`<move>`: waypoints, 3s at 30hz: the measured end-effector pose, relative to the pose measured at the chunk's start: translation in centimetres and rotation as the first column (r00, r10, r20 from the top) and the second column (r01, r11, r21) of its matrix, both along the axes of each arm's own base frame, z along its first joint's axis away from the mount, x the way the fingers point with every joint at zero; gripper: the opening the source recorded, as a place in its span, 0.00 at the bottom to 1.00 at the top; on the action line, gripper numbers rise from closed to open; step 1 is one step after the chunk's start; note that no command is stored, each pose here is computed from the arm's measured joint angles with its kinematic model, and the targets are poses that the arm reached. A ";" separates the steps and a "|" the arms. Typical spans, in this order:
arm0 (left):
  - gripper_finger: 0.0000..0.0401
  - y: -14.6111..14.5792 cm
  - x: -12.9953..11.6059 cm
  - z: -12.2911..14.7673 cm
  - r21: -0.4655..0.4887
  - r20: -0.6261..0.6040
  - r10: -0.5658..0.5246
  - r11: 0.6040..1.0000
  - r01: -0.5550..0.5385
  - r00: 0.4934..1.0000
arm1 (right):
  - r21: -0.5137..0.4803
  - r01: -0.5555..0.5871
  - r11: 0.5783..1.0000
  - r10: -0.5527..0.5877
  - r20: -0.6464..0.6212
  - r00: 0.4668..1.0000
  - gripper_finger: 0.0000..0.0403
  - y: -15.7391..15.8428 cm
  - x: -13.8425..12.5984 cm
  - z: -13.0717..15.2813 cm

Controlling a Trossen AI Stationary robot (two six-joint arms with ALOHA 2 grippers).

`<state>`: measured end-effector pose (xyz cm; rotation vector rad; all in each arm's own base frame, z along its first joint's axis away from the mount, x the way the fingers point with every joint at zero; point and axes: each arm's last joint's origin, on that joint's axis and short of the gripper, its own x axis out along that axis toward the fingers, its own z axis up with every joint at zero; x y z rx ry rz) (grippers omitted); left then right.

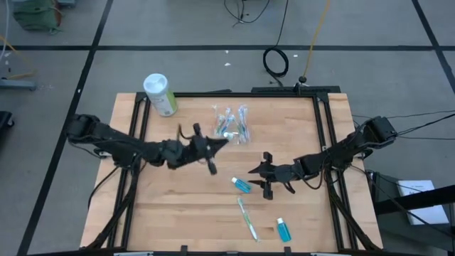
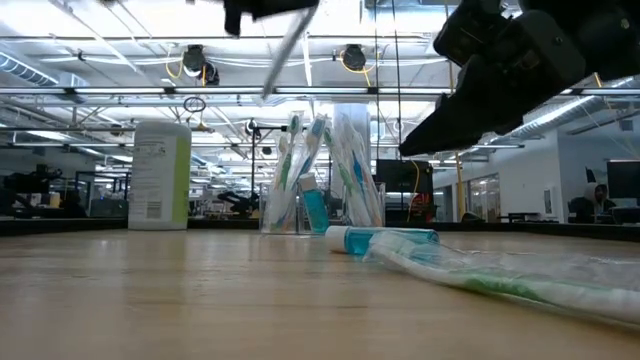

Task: Pick & Place toothbrushing station
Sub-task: Put the green toothbrush to the left of the transparent organizer, then put the blue mouthwash in the middle of the transparent organizer

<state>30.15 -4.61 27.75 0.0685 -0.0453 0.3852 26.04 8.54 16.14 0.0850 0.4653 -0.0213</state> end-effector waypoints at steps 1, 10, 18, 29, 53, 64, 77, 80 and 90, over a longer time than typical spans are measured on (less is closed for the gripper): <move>0.01 0.9 -0.2 -0.9 -0.009 0.041 0.028 1.000 -0.028 0.999 | 0.006 0.000 1.000 0.000 0.016 1.000 0.40 -0.1 -0.2 -0.2; 0.00 6.1 -2.2 -6.4 0.044 0.247 0.155 0.984 -0.171 0.956 | 0.040 0.033 0.999 -0.041 0.200 0.979 0.40 -1.4 -0.3 0.3; 0.00 8.8 -0.6 -10.3 0.013 0.197 0.213 0.976 -0.220 0.957 | 0.022 0.014 1.000 -0.021 0.317 0.948 0.42 -3.8 0.9 1.8; 0.02 8.7 -0.3 -12.9 -0.095 0.093 0.357 0.932 -0.349 0.929 | 0.023 0.038 0.999 -0.040 0.090 0.995 0.51 -2.9 5.1 3.9; 0.30 5.2 -0.5 -13.5 -0.045 -0.045 0.457 0.887 -0.459 0.888 | 0.225 0.050 0.973 0.022 -0.309 0.951 0.55 -1.9 8.8 -1.4; 0.47 3.7 -1.6 -9.8 0.007 0.007 0.524 0.852 -0.524 0.852 | 0.138 0.115 0.984 -0.020 -0.550 0.835 0.53 -2.0 11.6 2.6; 0.47 3.2 -1.8 -10.2 0.056 -0.061 0.533 0.846 -0.530 0.844 | 0.170 0.211 0.963 -0.052 -0.649 0.759 0.53 -2.4 12.8 -1.1; 0.46 3.2 -1.8 -10.4 0.045 -0.068 0.532 0.846 -0.531 0.844 | 0.175 0.245 0.954 -0.071 -0.659 0.749 0.53 -2.3 12.6 -1.2; 0.46 3.2 -1.8 -10.4 0.040 -0.070 0.532 0.847 -0.530 0.844 | 0.187 0.407 0.894 -0.209 -0.629 0.749 0.53 -4.4 11.1 3.3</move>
